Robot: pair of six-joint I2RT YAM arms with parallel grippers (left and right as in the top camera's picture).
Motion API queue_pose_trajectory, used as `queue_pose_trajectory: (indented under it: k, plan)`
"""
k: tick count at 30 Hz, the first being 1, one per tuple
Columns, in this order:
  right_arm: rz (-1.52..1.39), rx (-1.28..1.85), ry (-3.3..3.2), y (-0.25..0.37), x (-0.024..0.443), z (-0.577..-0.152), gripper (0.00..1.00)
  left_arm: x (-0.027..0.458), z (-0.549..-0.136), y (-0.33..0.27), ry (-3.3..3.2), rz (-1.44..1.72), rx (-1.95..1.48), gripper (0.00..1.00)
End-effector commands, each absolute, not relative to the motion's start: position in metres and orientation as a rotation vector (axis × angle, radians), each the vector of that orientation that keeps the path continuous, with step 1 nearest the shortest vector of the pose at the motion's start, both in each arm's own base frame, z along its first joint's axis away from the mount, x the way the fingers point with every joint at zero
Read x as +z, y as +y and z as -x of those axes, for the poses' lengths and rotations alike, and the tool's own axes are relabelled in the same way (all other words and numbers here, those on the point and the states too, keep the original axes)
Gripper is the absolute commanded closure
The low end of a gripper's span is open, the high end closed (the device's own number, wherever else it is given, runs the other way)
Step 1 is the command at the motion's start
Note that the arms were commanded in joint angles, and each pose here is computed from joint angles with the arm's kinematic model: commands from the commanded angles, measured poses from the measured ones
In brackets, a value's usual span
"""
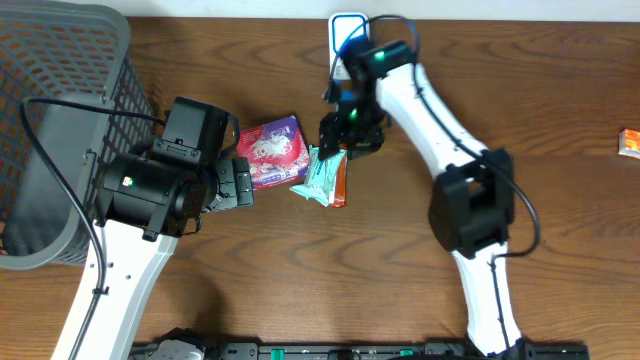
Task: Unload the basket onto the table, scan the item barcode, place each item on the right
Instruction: 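Reach the right gripper to the green wipes pack and grasp it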
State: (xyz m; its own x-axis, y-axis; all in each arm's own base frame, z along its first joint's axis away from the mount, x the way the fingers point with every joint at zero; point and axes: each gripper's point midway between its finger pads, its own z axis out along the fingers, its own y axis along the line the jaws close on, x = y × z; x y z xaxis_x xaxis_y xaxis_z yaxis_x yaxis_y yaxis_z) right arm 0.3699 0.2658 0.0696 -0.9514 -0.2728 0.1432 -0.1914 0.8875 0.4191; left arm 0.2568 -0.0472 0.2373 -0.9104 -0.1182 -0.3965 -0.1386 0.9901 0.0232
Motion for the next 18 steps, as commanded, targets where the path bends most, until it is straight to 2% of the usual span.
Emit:
queue_pose_trajectory:
  k: [1, 6, 11, 18]
  plan:
    - [-0.268, -0.511, -2.816, 0.266, 0.04, -0.363, 0.46, 0.235, -0.256, -0.045, 2.738, 0.188, 0.083, 0.02]
    - [-0.26, -0.487, -2.789, 0.269, 0.019, -0.361, 0.71, 0.235, -0.256, -0.045, 2.738, 0.188, 0.083, 0.02]
    - [-0.236, -0.511, -2.828, 0.26, 0.032, -0.372, 0.98, 0.235, -0.256, -0.045, 2.738, 0.188, 0.083, 0.02]
    - [-0.232, -0.592, -2.942, 0.226, 0.085, -0.398, 0.99, 0.235, -0.256, -0.045, 2.739, 0.188, 0.083, 0.02]
